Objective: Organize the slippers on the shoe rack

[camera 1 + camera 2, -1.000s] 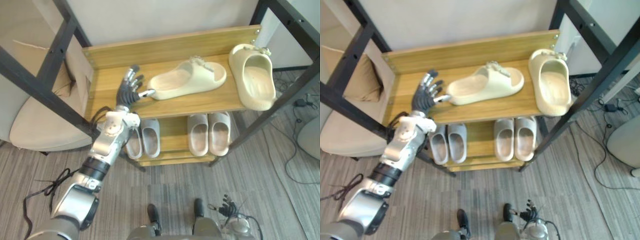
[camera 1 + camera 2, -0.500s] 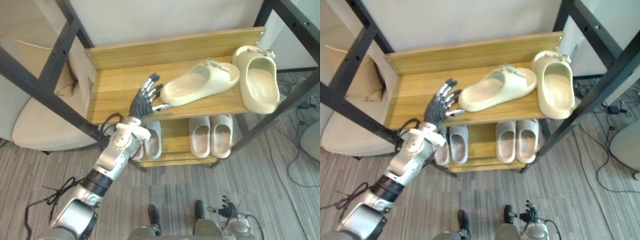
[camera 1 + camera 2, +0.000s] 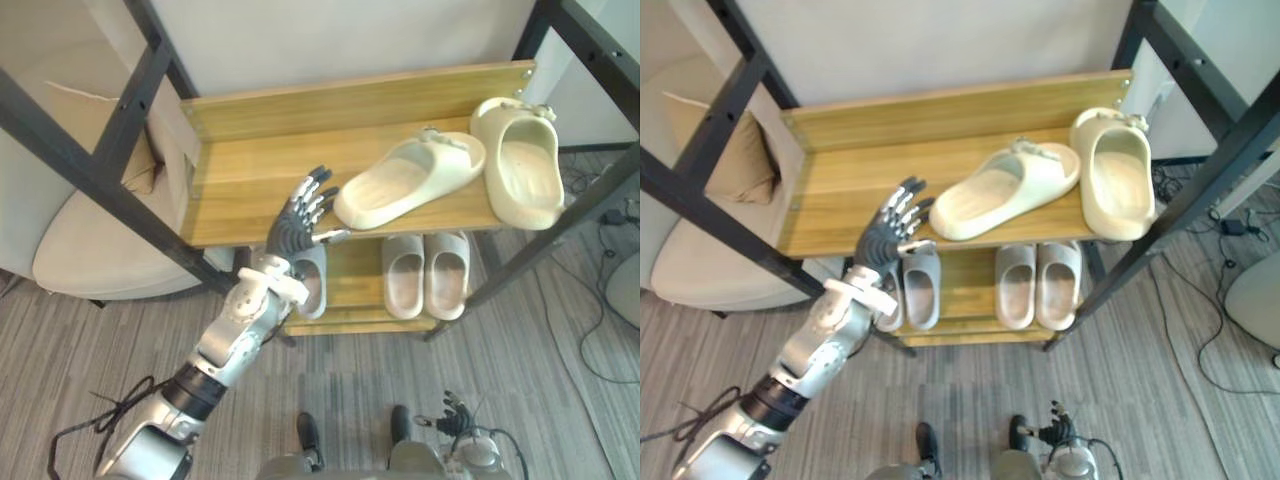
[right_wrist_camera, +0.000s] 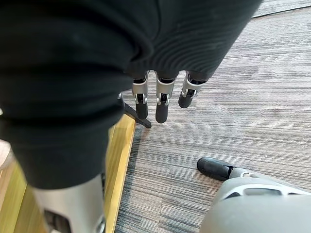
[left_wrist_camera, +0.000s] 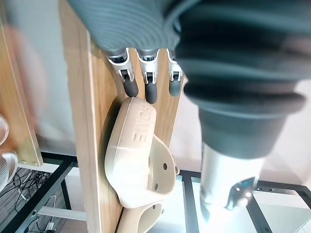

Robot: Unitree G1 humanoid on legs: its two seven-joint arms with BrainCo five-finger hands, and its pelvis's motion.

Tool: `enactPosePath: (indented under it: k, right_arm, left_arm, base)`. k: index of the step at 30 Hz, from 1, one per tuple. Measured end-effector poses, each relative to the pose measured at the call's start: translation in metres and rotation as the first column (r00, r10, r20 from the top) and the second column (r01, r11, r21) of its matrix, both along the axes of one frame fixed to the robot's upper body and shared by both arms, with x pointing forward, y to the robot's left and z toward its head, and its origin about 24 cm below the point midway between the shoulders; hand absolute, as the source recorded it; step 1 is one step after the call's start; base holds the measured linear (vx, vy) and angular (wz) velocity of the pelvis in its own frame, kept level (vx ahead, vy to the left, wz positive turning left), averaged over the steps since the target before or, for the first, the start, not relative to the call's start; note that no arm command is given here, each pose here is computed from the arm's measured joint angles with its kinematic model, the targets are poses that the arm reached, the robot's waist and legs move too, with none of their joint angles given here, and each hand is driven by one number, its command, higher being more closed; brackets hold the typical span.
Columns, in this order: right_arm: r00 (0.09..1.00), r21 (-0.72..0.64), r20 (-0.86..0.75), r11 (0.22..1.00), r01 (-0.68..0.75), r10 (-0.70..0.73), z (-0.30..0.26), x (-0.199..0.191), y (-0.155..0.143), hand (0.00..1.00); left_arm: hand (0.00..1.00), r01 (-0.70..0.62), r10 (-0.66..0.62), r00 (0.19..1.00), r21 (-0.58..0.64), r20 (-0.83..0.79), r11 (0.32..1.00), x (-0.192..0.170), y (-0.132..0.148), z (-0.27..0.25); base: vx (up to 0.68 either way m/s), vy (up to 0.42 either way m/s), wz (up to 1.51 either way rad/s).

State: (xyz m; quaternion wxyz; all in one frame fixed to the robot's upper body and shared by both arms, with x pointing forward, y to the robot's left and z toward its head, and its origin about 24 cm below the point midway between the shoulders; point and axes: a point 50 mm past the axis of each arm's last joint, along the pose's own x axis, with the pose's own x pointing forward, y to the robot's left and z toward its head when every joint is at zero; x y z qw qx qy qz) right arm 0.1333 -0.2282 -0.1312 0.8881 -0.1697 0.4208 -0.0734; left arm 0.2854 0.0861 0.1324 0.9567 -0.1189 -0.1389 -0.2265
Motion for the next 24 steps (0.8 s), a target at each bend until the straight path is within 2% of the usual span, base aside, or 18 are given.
enactPosePath:
  k: [7, 9, 12, 24]
  right_arm:
    - [1.000, -0.007, -0.023, 1.000, 0.003, -0.003, -0.003, -0.003, -0.003, 0.00]
    - [1.000, -0.007, -0.022, 1.000, 0.003, -0.003, -0.003, -0.003, -0.002, 0.00]
    - [1.000, -0.007, -0.021, 1.000, 0.004, -0.004, -0.003, -0.003, -0.002, 0.00]
    - [0.999, -0.019, -0.032, 1.000, 0.017, -0.018, -0.004, -0.008, -0.002, 0.00]
  left_arm:
    - [0.00, 0.081, -0.081, 0.997, -0.027, 0.006, 0.996, -0.014, -0.019, 0.002]
    - [0.00, 0.160, -0.160, 0.987, -0.033, -0.003, 0.987, -0.023, -0.037, 0.000]
    - [0.00, 0.208, -0.209, 0.978, -0.070, -0.013, 0.976, -0.030, -0.053, 0.001]
    - [0.00, 0.253, -0.257, 0.966, -0.107, -0.025, 0.962, -0.036, -0.067, 0.001]
  base:
    - [0.00, 0.000, 0.00]
    - [0.01, 0.015, -0.03]
    - [-0.01, 0.002, -0.07]
    - [-0.02, 0.002, -0.03]
